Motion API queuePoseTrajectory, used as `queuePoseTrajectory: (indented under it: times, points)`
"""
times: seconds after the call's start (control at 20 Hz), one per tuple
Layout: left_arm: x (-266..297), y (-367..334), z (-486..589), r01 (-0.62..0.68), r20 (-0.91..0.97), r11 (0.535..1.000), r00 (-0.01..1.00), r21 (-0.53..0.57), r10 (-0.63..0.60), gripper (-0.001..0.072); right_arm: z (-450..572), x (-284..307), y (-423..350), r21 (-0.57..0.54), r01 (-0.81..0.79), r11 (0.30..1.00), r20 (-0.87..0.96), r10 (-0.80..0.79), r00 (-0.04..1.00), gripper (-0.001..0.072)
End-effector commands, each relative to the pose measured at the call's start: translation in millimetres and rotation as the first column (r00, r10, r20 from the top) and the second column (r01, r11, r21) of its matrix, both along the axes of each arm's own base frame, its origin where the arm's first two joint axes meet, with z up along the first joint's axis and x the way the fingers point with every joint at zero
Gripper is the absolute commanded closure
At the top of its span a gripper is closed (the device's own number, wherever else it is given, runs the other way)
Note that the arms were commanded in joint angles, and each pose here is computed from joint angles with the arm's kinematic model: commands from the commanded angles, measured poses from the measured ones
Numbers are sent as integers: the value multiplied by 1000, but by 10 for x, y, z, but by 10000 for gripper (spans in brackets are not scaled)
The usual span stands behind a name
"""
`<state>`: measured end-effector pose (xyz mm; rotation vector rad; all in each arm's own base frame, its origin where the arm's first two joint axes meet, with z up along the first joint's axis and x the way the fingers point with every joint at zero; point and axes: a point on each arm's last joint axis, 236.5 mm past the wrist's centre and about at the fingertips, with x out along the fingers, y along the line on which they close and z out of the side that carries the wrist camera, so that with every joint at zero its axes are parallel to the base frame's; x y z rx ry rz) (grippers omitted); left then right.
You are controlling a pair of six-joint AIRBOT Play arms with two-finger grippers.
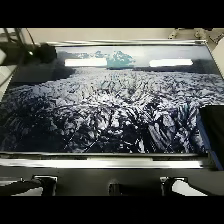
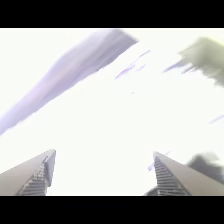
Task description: Fold the clothes and pants, and hang the long-sleeved shirts on hangers.
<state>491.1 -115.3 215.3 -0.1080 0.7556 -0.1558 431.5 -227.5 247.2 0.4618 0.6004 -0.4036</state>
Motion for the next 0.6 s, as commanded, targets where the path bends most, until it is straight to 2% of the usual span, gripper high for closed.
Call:
queuePoseTrajectory:
  times: [0.0,0.05,0.15,0.25,0.4,0.55]
  points:
    - [-562,522,-1228,-145,-463,964,855,224,236,-11,-1070,153,1536,217,-251,943,-378,318,869,22]
    - [-829,507,-1544,-112,-569,964,788,242,235,-11,-1422,39,1911,315,-304,899,-470,426,773,22]
    - [-1083,378,-1857,-69,-585,970,786,234,197,-11,-1854,-161,2367,403,-368,838,-559,544,626,47]
    - [-1222,214,-2029,-41,-553,981,821,188,140,-11,-2056,-148,2575,400,-397,826,-557,563,610,48]
    - [-1313,78,-2090,-65,-582,991,804,119,123,-11,-2149,-82,2609,387,-401,830,-545,557,627,37]
    - [-1315,80,-2095,-65,-583,991,803,120,123,-11,-2172,-88,2498,349,-399,848,-572,530,626,38]
